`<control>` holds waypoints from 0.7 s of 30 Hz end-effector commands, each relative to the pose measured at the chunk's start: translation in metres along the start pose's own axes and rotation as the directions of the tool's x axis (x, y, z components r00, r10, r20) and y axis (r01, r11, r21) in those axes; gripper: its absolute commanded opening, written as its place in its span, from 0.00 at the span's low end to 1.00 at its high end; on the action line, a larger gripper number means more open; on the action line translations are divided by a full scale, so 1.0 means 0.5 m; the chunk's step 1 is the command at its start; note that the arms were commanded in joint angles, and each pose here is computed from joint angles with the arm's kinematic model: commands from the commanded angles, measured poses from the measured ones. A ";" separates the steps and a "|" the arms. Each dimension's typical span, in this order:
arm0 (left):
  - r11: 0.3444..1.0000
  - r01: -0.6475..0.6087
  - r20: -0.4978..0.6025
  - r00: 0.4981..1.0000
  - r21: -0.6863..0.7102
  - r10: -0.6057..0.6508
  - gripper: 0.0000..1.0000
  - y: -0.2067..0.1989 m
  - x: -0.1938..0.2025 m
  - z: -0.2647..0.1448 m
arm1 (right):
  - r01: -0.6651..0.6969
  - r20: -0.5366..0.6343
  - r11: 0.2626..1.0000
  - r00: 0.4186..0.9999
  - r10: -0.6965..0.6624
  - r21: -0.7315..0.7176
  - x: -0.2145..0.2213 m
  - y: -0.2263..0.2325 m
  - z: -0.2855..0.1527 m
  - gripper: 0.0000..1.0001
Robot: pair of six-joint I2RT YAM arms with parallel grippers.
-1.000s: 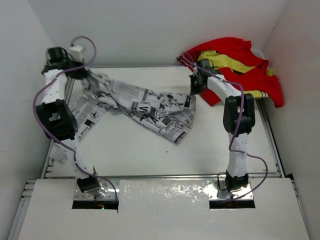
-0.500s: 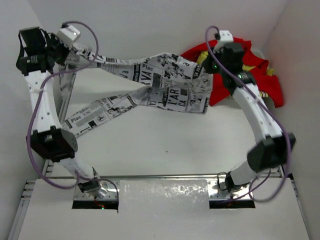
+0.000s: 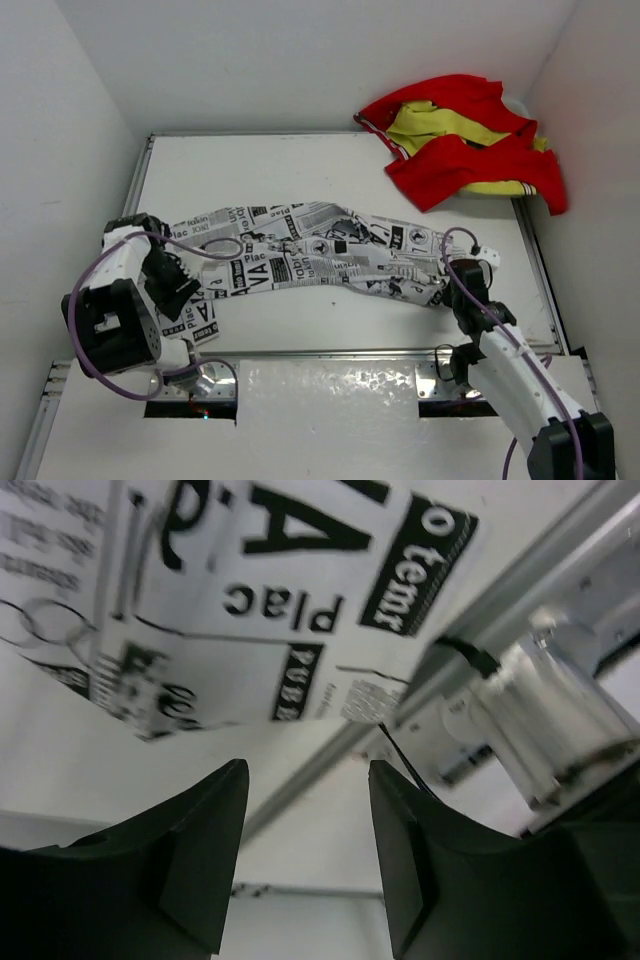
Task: Fold and stack the trousers
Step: Flatten the trousers out
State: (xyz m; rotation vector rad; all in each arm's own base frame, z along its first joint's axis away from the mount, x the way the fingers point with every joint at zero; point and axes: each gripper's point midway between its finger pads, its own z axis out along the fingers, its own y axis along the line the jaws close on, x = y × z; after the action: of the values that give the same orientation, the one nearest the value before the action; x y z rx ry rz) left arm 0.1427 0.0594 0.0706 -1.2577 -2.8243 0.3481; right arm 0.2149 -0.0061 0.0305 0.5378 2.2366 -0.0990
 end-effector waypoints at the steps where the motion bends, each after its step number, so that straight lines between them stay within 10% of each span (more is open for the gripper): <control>1: 0.995 -0.017 -0.062 0.998 -0.096 0.012 0.50 0.007 0.032 -0.041 | -0.174 0.104 0.980 0.981 0.164 0.095 -0.028 -0.036 -0.010 0.00; 11: 0.835 0.543 0.267 0.821 -0.088 -0.505 0.50 0.127 0.000 -0.069 | -0.069 0.171 0.992 0.984 0.050 0.108 -0.096 -0.033 -0.024 0.00; 21: 0.878 0.468 0.002 0.882 -0.102 -0.470 0.68 0.055 0.110 0.085 | 0.009 0.163 0.998 0.987 -0.019 0.060 -0.141 0.011 -0.014 0.00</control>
State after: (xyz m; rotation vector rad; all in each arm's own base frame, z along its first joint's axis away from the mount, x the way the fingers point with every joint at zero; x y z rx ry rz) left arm 0.1254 0.0972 0.0298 -0.4948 -3.0515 0.2843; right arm 0.2316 -0.0245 0.0604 0.5493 2.1589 -0.2289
